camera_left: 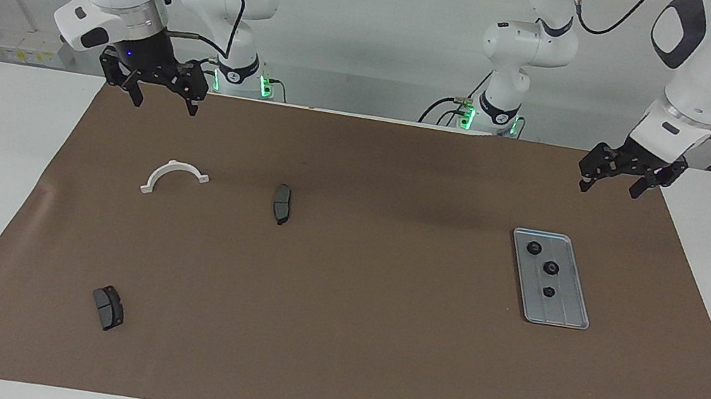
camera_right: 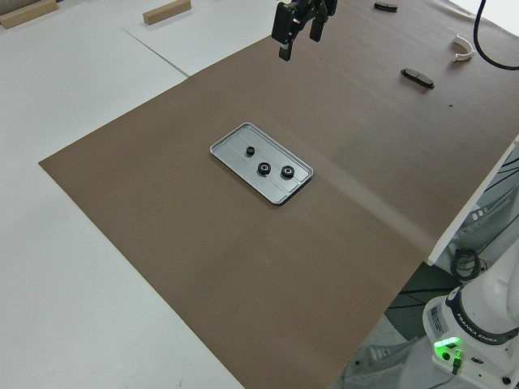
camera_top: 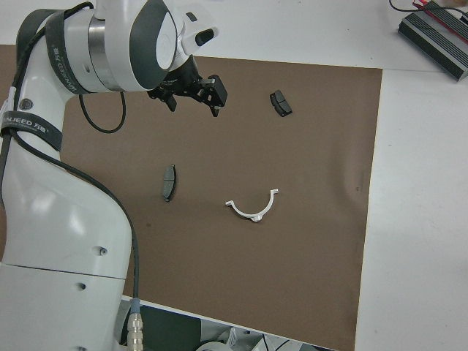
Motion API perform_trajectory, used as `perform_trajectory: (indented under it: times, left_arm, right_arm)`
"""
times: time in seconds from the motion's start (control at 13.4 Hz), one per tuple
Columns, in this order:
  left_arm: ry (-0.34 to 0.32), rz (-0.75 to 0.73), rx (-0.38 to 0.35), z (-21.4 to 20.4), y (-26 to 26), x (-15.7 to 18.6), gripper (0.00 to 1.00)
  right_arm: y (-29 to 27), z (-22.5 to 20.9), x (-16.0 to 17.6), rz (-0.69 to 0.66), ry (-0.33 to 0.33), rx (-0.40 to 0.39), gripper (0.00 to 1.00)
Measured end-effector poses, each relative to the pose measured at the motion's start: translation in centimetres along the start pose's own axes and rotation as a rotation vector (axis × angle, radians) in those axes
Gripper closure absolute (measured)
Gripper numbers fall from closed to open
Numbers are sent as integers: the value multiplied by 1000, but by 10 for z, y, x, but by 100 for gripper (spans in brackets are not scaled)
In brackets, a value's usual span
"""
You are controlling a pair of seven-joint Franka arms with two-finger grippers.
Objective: Pick bearing gear from pile to tray
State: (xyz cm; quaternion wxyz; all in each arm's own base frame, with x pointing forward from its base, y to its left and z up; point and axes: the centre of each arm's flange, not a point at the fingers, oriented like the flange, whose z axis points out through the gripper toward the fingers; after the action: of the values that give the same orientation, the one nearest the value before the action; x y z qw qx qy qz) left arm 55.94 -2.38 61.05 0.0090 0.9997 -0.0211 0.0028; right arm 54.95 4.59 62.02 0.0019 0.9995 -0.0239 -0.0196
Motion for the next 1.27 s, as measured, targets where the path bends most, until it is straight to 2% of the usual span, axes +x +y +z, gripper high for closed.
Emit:
perform_trajectory:
  times: [0.3,0.89,1.27]
  left_arm:
    - [-9,4,-8,-16,1,-5,0]
    - [-37,22,-9,-3,5,-8,0]
    - [-31,23,-8,0,6,-11,0]
  right_arm:
    - [0,0,0,0,0,0,0]
    - [0,0,0,0,0,0,0]
    - [1,0,0,1,0,0,0]
